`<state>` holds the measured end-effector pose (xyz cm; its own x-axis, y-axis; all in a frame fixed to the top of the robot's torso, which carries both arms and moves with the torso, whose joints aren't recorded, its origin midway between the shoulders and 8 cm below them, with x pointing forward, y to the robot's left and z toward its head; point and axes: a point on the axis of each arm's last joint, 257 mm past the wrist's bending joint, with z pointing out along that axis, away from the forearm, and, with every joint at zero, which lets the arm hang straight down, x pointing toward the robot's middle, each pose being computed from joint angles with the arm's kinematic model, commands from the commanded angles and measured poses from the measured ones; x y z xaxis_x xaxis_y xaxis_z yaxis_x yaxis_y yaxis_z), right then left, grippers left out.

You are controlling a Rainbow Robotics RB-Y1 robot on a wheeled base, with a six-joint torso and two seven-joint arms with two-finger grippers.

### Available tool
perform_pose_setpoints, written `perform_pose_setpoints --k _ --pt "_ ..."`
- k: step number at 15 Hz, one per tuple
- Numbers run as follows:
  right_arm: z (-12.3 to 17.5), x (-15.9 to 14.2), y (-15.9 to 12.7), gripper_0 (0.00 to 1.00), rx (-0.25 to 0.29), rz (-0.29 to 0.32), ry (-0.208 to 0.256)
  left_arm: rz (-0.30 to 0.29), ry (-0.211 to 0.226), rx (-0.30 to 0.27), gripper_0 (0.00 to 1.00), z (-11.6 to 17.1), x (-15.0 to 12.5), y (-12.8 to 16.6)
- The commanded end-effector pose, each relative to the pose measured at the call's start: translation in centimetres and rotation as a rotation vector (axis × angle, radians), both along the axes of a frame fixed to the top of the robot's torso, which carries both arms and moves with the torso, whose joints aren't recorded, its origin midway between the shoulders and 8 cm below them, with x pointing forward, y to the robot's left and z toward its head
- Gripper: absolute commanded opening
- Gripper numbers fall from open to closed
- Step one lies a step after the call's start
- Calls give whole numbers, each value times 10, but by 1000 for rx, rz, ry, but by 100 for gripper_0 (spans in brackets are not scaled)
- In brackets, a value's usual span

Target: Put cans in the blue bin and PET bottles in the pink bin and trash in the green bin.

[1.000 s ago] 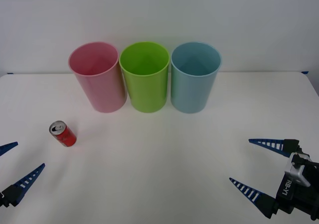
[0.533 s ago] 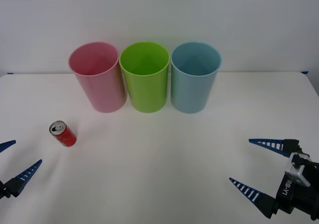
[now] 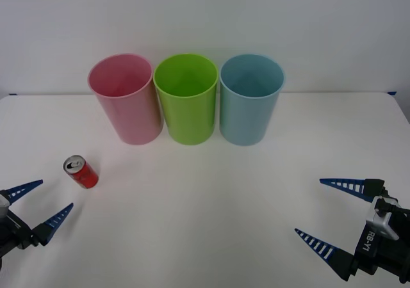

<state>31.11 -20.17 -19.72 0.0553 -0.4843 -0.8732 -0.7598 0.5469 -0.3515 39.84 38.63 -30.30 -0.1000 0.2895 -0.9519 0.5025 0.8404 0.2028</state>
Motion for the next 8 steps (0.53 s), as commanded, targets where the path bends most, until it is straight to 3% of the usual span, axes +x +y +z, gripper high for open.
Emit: perform_pose_setpoints --k 1,8 --pt "0 0 0 100 0 0 0 -7 17 -14 97 -12 15 -9" --pt "0 0 0 100 0 0 0 -2 17 -42 97 -20 43 -31"
